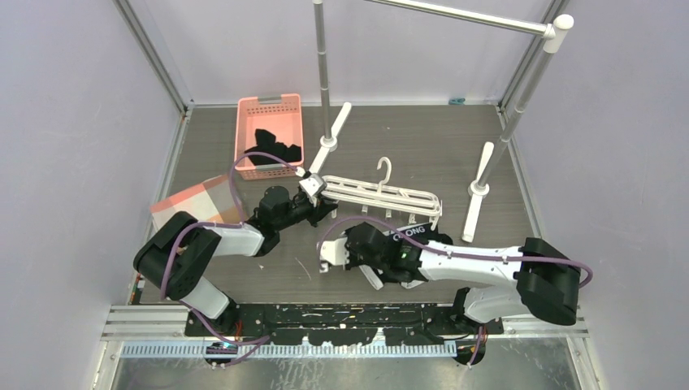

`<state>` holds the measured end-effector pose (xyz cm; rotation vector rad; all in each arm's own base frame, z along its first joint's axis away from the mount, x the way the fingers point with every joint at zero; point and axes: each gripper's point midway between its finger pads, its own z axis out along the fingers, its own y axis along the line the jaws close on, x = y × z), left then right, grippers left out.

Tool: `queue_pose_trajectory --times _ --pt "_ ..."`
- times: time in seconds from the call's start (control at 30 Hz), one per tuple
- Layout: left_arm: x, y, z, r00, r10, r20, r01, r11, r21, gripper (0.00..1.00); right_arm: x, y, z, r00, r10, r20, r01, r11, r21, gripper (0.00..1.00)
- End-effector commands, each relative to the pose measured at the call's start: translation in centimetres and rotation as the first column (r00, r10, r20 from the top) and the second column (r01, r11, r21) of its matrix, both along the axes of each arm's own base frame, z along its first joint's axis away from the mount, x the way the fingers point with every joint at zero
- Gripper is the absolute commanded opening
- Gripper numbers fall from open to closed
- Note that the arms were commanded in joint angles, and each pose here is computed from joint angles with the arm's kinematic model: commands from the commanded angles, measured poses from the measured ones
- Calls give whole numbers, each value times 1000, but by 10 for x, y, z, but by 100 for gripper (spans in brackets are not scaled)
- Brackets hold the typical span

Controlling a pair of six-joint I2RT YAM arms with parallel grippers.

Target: Clip the underwear to the hanger

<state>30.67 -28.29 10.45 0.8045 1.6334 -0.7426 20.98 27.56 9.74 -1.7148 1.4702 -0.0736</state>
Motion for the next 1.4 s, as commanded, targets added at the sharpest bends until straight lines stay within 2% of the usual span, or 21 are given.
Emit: queue_pose_trajectory --times 0.0,0.13,0.2,0.33,0.4,0.53,0.6,0.67,0.7,0.8,1.0,1.37 --pt "12 0 36 993 24 112 -19 999 -51 0 -64 19 -22 959 219 -178 -212 976 56 19" --pt "10 2 32 994 29 108 -24 999 -46 0 -123 21 -37 846 423 -324 -414 905 102 34" --pt "10 2 31 994 31 107 -26 999 -44 0 -140 19 -38 796 472 -379 -464 878 119 41" --pt "11 2 32 994 30 108 -25 999 -46 0 -155 8 -36 740 491 -460 -511 855 90 45" --pt "11 2 32 994 31 108 -26 999 -46 0 -152 11 -25 744 501 -441 -523 848 81 45" --pt "11 3 32 993 38 109 -33 998 -46 0 -120 19 -2 814 475 -335 -482 874 69 48" --pt "11 4 32 993 39 109 -34 998 -47 0 -103 24 10 823 469 -322 -460 881 107 58" --pt "11 4 33 993 42 110 -37 998 -46 0 -88 26 17 825 462 -325 -440 887 143 75" --pt "11 4 33 993 43 110 -38 998 -46 0 -81 26 19 825 464 -323 -439 886 151 77" --pt "11 5 33 993 43 111 -39 998 -43 0 -61 26 18 823 461 -332 -429 887 170 79" --pt "12 5 32 993 47 112 -43 998 -40 0 -42 33 16 763 496 -415 -432 869 243 79" --pt "11 5 32 993 43 112 -39 999 -36 0 -35 38 -11 676 520 -522 -425 854 300 76"
